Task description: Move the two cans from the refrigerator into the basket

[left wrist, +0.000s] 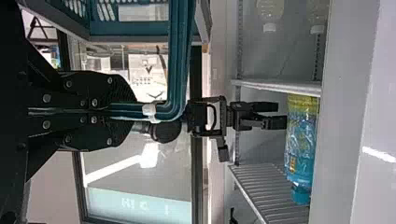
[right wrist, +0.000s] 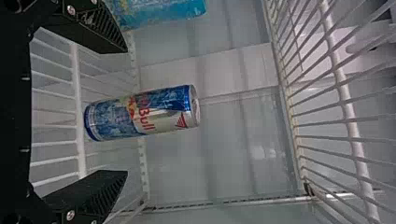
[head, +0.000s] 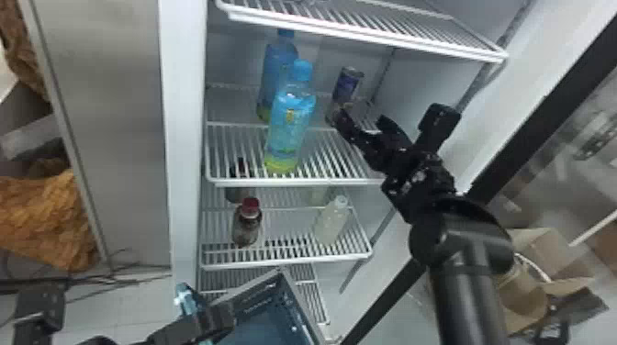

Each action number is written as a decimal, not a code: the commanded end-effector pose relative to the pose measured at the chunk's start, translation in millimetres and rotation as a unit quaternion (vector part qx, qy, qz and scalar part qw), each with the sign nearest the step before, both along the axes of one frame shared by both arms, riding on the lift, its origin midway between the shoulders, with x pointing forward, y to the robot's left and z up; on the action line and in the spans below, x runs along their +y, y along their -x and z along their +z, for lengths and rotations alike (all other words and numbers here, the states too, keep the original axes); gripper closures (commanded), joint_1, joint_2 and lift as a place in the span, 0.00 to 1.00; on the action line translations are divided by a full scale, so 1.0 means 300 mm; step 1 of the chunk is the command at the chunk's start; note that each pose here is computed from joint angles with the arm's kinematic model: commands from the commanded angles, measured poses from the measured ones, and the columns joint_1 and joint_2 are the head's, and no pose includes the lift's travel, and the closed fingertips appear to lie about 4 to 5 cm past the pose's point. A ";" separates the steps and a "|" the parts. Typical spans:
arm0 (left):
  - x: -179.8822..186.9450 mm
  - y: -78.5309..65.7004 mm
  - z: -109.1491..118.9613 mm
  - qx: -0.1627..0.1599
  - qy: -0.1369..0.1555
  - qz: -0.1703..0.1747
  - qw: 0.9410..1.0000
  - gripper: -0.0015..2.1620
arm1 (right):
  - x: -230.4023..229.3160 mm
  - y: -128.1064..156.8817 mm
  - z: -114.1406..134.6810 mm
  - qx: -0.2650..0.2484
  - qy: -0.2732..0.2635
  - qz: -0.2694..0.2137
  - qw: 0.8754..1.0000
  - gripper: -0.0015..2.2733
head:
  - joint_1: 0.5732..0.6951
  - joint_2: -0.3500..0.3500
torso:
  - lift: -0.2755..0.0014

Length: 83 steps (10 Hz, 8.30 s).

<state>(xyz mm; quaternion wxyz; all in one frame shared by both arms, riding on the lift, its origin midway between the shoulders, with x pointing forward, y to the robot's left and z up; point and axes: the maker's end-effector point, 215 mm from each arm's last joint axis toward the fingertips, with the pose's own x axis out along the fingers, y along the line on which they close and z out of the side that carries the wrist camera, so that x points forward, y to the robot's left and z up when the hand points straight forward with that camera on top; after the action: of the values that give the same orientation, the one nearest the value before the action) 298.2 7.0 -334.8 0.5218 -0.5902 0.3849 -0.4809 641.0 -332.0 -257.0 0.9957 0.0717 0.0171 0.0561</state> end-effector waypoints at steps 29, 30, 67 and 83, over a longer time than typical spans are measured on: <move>-0.005 -0.024 0.009 -0.002 0.007 0.000 1.000 0.55 | 0.008 -0.198 -0.052 0.055 0.067 -0.025 0.996 0.56 | 0.96 0.01 | 0.87; -0.003 -0.024 0.008 -0.002 0.006 0.000 1.000 0.55 | 0.016 -0.170 -0.038 0.049 0.065 -0.021 0.996 0.56 | 1.00 0.01 | 0.87; -0.001 -0.003 -0.017 0.010 0.007 0.004 1.000 0.55 | 0.694 1.175 -0.372 0.372 -0.052 0.334 0.865 0.03 | 1.00 0.16 | 0.87; -0.008 0.028 -0.038 0.023 0.008 -0.002 1.000 0.55 | -0.088 1.041 -0.156 0.062 0.002 0.063 0.996 0.06 | 1.00 0.00 | 0.87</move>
<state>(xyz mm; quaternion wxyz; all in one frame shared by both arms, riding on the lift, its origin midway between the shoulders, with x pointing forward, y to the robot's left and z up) 289.6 4.2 -346.4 0.5070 -0.6042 0.3948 -0.4712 333.6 -356.1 -303.0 0.9868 0.0719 0.0861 0.1167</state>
